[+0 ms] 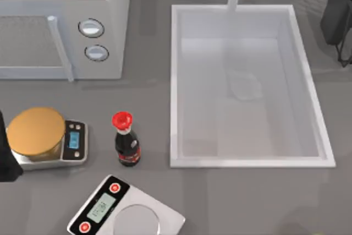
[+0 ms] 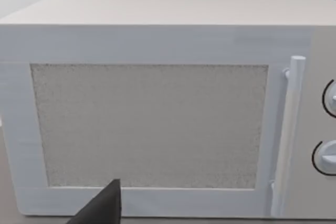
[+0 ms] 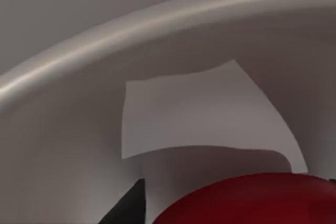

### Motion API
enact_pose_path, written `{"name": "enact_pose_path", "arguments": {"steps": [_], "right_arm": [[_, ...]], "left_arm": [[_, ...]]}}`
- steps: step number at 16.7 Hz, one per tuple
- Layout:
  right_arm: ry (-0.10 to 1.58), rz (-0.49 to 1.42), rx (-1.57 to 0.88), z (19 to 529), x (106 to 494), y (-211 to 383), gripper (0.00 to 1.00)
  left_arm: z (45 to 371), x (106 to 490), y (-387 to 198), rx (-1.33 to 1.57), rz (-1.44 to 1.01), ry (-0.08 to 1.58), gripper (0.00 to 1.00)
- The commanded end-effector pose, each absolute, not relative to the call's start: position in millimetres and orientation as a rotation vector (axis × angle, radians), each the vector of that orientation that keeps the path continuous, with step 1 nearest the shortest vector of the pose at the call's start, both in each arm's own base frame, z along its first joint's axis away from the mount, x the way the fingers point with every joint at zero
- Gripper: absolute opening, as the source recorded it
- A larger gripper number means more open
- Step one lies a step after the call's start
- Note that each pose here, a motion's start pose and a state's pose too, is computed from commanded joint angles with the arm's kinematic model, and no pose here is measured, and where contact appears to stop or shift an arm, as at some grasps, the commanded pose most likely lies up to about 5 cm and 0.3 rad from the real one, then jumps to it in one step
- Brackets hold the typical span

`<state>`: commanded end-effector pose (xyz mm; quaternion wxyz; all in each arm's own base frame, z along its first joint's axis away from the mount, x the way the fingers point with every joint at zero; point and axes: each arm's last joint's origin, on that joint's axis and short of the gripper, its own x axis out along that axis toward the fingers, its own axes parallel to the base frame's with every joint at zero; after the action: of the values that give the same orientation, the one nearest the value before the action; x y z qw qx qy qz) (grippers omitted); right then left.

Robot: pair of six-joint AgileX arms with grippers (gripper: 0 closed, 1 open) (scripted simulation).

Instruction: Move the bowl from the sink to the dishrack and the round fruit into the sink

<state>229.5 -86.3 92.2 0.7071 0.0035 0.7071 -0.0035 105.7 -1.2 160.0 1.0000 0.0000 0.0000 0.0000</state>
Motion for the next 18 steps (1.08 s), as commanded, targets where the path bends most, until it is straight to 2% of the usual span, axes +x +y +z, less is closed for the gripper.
{"name": "enact_pose_path", "arguments": {"steps": [8,16,17,18], "right_arm": [[1.571,-0.008,0.008,92,230,-86,0.02],[1.571,-0.008,0.008,92,230,-86,0.00],[1.477,-0.042,0.016,123,240,-87,0.00],[1.477,-0.042,0.015,123,241,-88,0.00]], "left_arm": [[160,106,-1,0.000,0.000,0.000,1.00],[160,106,-1,0.000,0.000,0.000,1.00],[160,106,-1,0.000,0.000,0.000,1.00],[160,106,-1,0.000,0.000,0.000,1.00]]}}
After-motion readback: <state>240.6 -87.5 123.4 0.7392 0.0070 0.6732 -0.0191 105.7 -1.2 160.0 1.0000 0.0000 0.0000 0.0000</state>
